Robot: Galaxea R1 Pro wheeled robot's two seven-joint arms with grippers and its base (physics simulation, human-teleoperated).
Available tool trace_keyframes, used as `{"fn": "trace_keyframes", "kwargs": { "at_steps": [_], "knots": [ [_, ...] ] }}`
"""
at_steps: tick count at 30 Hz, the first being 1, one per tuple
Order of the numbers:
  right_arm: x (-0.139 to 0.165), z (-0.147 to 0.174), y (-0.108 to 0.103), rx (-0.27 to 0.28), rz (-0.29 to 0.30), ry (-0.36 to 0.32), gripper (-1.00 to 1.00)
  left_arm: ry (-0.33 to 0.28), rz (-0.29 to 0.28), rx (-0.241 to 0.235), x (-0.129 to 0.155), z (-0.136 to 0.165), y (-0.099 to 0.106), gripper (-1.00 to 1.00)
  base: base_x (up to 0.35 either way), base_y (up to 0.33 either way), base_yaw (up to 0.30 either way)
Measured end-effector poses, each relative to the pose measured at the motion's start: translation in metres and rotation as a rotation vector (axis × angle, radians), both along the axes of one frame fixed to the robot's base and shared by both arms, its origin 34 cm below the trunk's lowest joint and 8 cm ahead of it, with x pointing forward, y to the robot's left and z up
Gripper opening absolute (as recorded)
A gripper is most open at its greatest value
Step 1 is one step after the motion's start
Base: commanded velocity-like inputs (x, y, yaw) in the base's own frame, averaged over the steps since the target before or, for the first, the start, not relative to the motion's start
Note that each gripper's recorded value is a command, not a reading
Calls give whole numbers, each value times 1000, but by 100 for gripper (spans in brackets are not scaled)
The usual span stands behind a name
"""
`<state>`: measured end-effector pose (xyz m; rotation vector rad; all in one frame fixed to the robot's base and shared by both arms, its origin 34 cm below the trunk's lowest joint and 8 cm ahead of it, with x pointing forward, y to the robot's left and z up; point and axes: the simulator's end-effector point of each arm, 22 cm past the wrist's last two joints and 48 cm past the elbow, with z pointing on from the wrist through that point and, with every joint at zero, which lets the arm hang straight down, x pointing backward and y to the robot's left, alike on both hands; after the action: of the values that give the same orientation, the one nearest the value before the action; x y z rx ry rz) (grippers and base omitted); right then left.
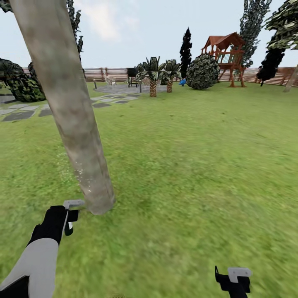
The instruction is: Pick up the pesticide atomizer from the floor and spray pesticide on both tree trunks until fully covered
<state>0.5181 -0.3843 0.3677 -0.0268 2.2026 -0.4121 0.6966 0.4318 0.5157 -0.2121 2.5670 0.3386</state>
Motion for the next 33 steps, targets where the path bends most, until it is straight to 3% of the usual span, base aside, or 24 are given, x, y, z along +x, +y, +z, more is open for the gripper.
{"fn": "trace_keyframes", "kwargs": {
  "at_steps": [14, 33],
  "knots": [
    [0, 0, 0, -1, 0, -1, 100, 0, -5, -7, 1, -1, -6, -100, 7, -231, 32],
    [0, 0, 0, -1, 0, -1, 100, -2, -5, -7, 1, -1, -6, -100, 155, -243, 19]
  ]
}}
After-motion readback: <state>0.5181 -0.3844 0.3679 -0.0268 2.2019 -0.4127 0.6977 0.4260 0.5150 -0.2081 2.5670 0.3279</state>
